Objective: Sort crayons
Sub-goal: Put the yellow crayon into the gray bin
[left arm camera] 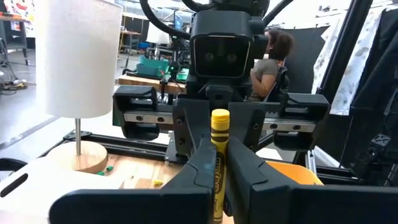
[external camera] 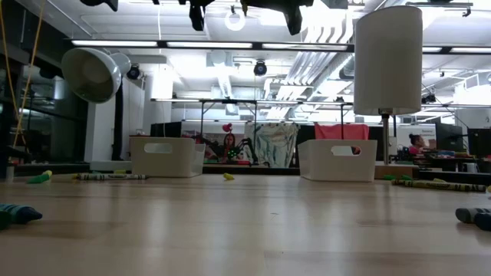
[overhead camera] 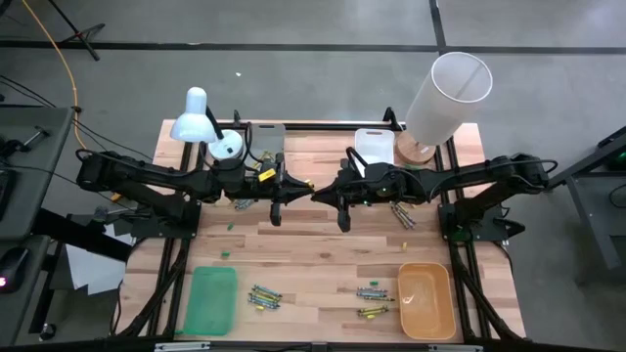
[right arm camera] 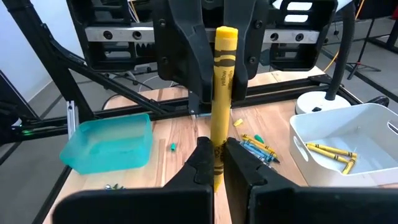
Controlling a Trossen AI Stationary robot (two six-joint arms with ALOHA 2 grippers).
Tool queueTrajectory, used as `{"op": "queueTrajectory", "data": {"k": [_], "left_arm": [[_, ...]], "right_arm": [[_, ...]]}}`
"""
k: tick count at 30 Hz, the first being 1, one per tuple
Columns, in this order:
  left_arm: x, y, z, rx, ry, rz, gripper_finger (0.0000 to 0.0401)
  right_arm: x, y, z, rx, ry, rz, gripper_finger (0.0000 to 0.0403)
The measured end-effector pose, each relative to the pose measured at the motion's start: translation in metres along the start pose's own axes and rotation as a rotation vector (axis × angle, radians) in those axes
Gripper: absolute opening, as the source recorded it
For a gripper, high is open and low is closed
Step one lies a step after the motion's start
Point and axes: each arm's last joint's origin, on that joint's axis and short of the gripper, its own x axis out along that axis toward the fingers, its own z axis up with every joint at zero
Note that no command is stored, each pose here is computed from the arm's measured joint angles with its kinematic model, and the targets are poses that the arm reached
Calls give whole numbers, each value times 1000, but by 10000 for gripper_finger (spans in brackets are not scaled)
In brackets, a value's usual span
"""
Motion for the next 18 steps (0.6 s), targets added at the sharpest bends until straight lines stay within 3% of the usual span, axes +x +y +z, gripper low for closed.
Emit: {"op": "queueTrajectory", "data": {"k": [5,10,18], "left_arm": [[0,0,0,-1,0,1,2],[-4,4,4,0,1,19,1],[-28,15,21,21,32,94,0]], "right_arm": [[0,1,0,21,-1,4,23],[0,1,-1,45,14,1,70],[0,1,-2,45,21,-21,140]]}}
